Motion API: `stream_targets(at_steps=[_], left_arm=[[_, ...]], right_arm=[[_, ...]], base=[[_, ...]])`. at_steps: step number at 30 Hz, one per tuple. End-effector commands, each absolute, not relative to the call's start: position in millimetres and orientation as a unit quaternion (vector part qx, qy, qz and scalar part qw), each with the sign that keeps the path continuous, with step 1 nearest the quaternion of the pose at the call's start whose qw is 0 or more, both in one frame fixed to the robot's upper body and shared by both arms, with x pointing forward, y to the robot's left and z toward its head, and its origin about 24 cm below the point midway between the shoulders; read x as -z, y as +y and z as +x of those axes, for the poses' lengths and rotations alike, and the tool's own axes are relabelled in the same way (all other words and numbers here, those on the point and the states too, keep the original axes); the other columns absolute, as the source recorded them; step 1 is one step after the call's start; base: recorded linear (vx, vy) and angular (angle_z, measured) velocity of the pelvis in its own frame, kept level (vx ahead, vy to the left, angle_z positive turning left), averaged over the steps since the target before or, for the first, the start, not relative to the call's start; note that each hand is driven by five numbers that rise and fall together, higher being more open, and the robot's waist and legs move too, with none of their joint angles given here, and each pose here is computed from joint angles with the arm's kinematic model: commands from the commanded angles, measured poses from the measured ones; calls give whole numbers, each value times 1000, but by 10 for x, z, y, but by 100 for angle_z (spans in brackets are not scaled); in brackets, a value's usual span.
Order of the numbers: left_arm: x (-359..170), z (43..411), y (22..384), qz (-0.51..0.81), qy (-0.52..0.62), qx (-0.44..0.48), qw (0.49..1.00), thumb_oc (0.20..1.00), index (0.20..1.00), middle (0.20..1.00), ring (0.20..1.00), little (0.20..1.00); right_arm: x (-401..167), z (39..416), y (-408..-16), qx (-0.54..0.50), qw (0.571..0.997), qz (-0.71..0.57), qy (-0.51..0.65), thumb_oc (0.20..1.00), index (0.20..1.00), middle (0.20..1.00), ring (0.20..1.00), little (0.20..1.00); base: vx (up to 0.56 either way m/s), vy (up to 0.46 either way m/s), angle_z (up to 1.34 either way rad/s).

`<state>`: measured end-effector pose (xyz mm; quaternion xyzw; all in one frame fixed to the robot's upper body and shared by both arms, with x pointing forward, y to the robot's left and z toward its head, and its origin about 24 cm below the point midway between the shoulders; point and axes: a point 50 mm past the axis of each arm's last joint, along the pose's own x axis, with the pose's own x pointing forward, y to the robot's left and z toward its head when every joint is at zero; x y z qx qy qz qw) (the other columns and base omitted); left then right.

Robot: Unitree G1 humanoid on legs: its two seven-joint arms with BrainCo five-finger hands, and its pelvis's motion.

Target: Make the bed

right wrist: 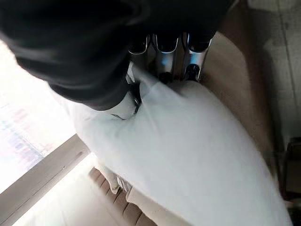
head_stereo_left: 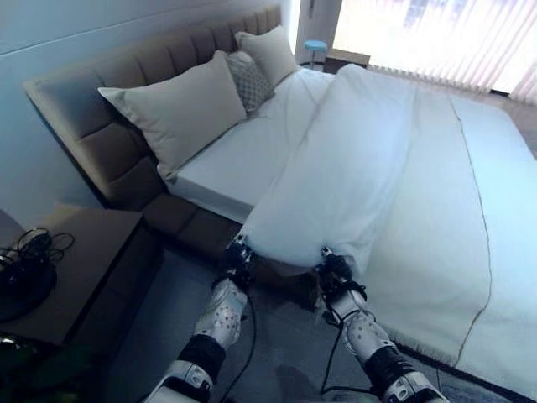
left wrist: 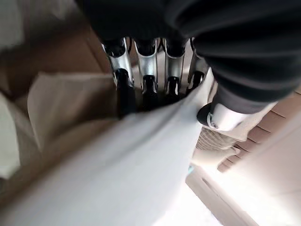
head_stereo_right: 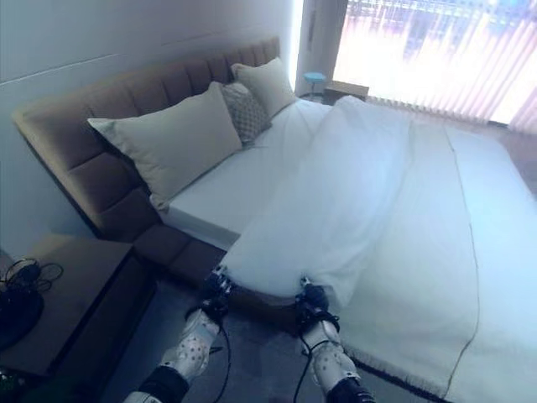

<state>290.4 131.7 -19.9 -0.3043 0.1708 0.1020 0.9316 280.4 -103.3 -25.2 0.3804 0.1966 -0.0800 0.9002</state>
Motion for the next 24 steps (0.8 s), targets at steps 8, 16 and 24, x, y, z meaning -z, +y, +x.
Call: stream_targets(at_steps=[8,16,24], left_arm=[[390,2634,2076,-270,149,-226,924,200,200,200,200,200],[696,2566,1975,-239,232,-234,913,200,200,200,200,200],[893,2562,2061,-61,342,-203,916,1000,1000,1000,1000,1000]], right_arm=[[797,2391,-1535,176,904,279,271,200,200,200,200,200],[924,2408,-1564,179,905,224,315,200,200,200,200,200],[1039,2450,-1833,165,898,46,405,1000,1000,1000,1000,1000]], base=[[-39,126,-18],[-128,-3,-7],[-2,-17,14]])
